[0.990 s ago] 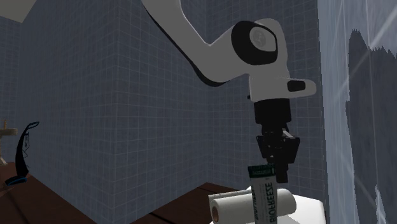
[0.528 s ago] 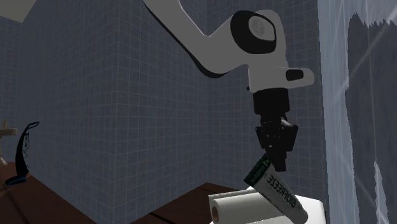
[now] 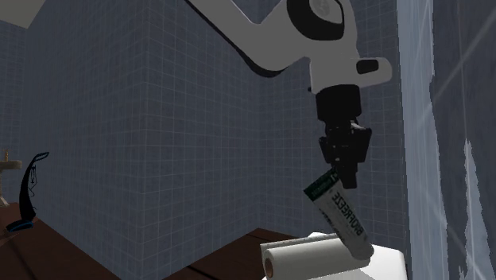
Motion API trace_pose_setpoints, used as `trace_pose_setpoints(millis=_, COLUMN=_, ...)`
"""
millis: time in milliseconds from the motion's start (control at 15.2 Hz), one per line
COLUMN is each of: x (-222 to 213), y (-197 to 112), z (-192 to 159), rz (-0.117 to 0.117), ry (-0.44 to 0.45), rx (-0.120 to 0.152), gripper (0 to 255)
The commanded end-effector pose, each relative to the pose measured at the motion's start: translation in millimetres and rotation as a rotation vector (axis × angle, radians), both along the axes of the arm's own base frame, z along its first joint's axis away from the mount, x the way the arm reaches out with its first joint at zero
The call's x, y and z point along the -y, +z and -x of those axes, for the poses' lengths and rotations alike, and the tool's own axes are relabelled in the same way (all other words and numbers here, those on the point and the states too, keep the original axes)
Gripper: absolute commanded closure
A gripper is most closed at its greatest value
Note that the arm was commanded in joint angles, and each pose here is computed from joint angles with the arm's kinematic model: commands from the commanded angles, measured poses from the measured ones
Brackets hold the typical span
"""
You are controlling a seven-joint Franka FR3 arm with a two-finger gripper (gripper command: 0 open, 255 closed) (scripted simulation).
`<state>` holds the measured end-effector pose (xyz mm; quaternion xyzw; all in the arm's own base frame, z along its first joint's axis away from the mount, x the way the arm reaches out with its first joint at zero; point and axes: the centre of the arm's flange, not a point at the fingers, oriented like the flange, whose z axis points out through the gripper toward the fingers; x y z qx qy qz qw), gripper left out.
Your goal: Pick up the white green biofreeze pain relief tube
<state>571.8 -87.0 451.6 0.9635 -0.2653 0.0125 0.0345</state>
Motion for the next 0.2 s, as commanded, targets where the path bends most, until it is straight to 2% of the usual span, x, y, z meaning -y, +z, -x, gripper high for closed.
trace_pose_setpoints(millis=0, x=-0.5, y=10.4, z=-1.1, rz=0.000, ry=0.000, rx=0.000, gripper=255)
trace_pose_setpoints(millis=132, x=-0.5, y=11.2, z=-1.0, rz=0.000, ry=0.000, rx=0.000, gripper=255)
